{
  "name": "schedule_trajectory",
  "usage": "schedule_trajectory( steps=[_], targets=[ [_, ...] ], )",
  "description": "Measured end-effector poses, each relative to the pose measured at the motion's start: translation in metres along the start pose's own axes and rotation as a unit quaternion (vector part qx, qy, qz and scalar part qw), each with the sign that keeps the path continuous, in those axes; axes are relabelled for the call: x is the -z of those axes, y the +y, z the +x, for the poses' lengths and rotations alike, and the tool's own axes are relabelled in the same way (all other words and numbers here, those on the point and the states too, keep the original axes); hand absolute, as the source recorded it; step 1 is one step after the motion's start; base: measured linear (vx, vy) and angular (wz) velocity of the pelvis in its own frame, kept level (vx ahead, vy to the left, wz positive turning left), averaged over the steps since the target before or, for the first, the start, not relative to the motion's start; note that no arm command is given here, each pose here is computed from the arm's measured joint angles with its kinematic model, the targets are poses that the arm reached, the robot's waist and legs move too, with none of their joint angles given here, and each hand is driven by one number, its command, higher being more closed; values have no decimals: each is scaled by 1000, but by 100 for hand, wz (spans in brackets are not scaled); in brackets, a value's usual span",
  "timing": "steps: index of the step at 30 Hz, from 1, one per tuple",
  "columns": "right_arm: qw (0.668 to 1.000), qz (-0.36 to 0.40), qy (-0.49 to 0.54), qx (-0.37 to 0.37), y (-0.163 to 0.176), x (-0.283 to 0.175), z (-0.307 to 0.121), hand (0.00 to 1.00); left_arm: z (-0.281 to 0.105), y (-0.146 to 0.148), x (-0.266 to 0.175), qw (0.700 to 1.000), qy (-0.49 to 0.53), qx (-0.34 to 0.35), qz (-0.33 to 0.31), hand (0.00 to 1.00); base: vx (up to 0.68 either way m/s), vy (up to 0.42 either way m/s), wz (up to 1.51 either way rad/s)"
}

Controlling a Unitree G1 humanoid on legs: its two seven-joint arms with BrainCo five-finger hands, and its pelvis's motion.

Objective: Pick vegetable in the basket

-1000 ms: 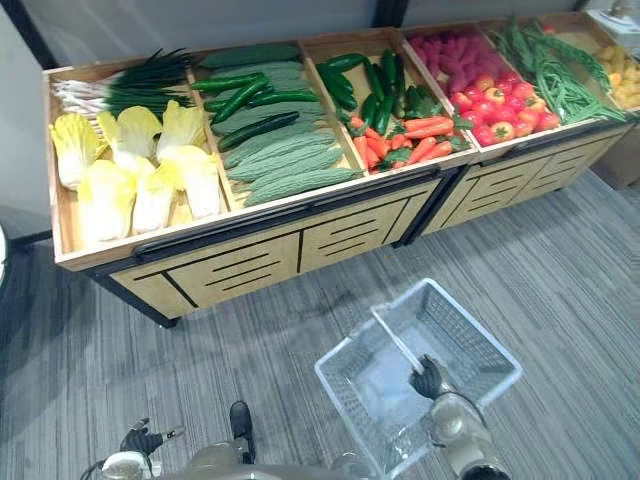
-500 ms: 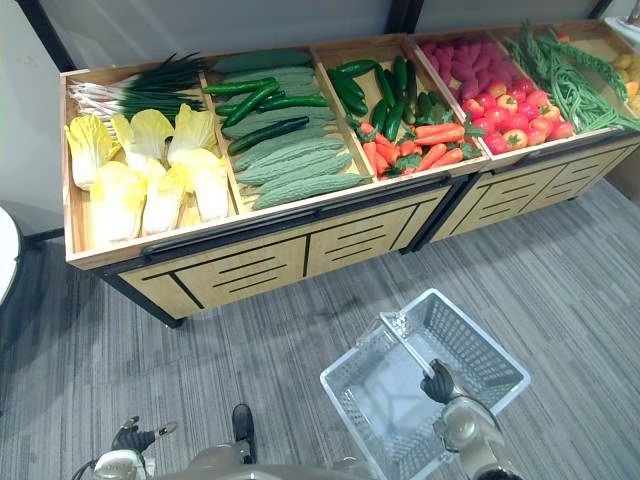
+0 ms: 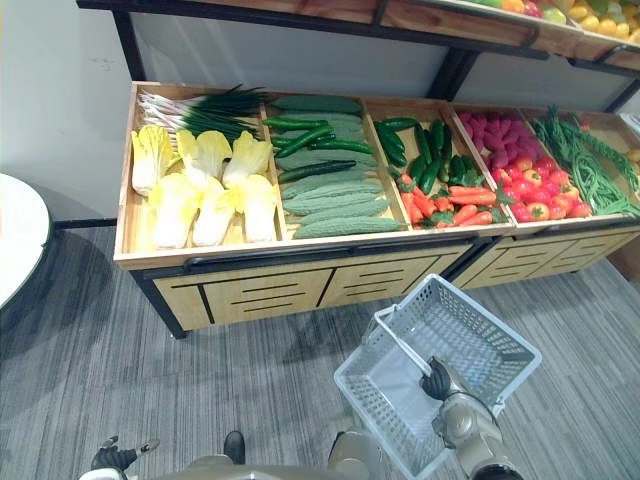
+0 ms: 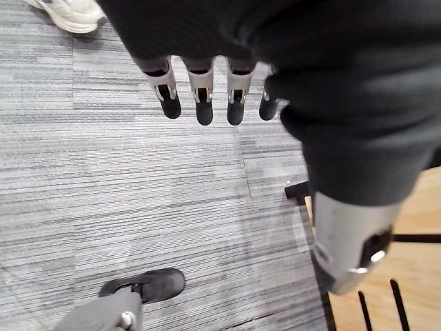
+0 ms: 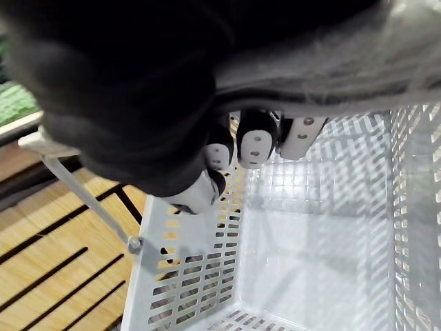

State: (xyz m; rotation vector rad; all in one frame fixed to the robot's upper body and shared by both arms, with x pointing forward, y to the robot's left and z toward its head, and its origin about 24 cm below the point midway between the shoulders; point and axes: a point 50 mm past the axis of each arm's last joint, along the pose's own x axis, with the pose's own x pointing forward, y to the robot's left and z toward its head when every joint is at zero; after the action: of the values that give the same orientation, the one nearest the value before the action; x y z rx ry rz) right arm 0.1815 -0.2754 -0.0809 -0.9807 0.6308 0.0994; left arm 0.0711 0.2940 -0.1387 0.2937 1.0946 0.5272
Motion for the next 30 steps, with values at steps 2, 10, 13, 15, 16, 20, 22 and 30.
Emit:
schedule_trajectory(
  steps=[2,10,13,15,16,20,22,30],
  targets=[
    [1000,2,7,-3,1,3,0,100,2,2,-8,1000,-7,-7,-20,0,213,-82,42],
    [990,75,123,9,2,47,-6,100,-1,-16,-5,999,5,12,-42,0,202,-205,33],
    [976,118,183,14,7,71,-18,100,-2,-19,0,999,14,15,-43,0,225,-271,26],
    [966,148,213,20,9,82,-23,100,-3,-18,2,999,18,13,-47,0,91,-131,1],
    [958,167,230,24,11,87,-27,100,-3,-15,5,998,23,7,-55,0,57,-108,-19],
    [931,220,291,30,24,109,-47,100,-4,-9,14,996,41,-6,-75,0,46,-107,-10],
    [920,237,311,36,27,118,-55,100,-4,-8,17,995,48,-10,-83,0,50,-45,15],
    [873,310,369,74,43,134,-79,100,-2,-14,-10,991,4,-25,-133,0,6,-39,42]
  ],
)
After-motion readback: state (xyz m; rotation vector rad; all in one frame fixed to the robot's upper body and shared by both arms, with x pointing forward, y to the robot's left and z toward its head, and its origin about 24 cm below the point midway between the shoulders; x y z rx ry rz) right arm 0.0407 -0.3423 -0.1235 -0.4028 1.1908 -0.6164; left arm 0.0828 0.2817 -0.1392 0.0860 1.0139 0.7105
